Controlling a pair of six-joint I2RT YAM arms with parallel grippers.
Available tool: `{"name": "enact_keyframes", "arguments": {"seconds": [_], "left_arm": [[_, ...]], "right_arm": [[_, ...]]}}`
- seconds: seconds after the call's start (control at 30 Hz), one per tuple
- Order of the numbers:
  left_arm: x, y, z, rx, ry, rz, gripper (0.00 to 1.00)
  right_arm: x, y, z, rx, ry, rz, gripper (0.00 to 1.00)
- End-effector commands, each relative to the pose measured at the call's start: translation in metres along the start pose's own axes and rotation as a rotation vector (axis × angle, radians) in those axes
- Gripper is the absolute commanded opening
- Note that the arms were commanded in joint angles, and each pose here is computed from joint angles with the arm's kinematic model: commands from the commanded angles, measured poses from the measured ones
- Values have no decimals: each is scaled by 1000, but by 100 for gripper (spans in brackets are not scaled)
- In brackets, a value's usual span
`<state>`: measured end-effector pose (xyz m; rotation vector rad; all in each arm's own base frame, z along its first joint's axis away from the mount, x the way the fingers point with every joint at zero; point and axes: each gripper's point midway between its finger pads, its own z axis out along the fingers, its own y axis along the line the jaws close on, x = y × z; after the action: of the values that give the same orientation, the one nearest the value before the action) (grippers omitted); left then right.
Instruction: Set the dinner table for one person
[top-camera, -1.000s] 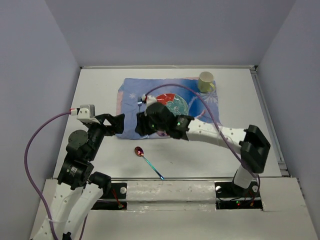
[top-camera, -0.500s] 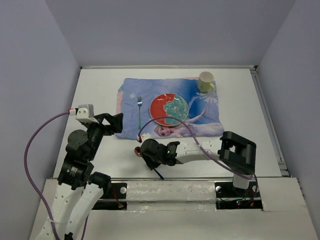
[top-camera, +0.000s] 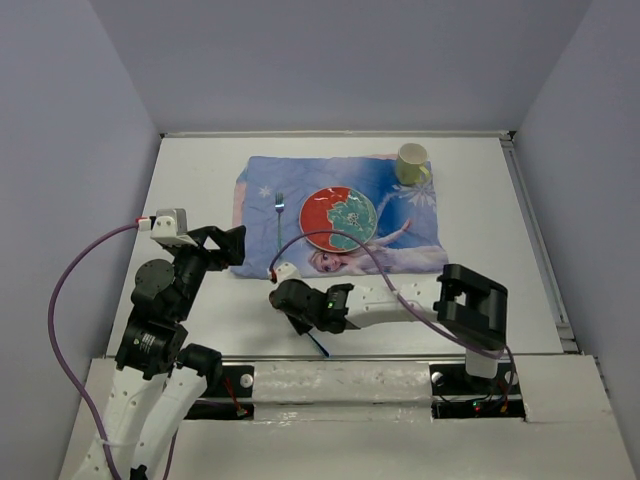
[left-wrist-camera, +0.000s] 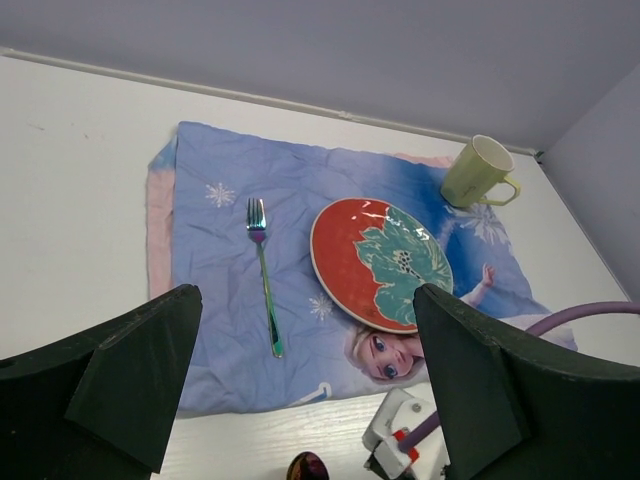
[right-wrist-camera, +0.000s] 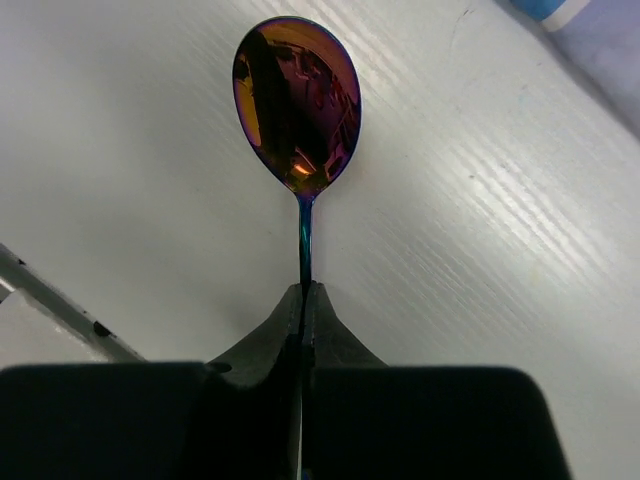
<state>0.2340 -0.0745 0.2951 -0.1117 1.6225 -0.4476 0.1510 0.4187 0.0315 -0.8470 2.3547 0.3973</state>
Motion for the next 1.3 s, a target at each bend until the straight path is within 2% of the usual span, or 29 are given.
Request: {"name": "enact_keyframes", "arguments": {"seconds": [0.0, 0.03, 0.07, 0.17, 0.2, 0.37, 0.47, 0.8, 0.93, 1.27], "left_arm": [[-17, -8, -1, 37, -61, 3, 98], [-17, -8, -1, 38, -61, 3, 98], [-17, -9, -1, 40, -60, 3, 98], [-17, -10, -1, 46, -62, 3, 98], [-17, -10, -2, 49, -62, 2, 98], [-19, -12, -3, 57, -69, 2, 98], [-18, -12, -3, 58, -65, 4, 98], [-15, -16, -2, 73, -51, 6, 98], [-15, -16, 0, 75, -47, 2, 98], [-13, -17, 1, 75, -43, 2, 98]], "right_arm": [[-78, -16, -53, 6, -223, 50, 0], [-94, -30, -67, 21, -268, 60, 0], [-109, -64, -69, 84, -296, 110, 0], [-129, -126, -89, 174, -358, 199, 0], [-135, -160, -96, 230, -390, 249, 0], [-138, -262, -105, 434, -409, 357, 0], [-131, -318, -98, 487, -381, 437, 0], [-110, -390, -56, 485, -268, 530, 0], [-95, -394, -33, 453, -221, 563, 0], [-79, -403, -9, 468, -169, 577, 0]]}}
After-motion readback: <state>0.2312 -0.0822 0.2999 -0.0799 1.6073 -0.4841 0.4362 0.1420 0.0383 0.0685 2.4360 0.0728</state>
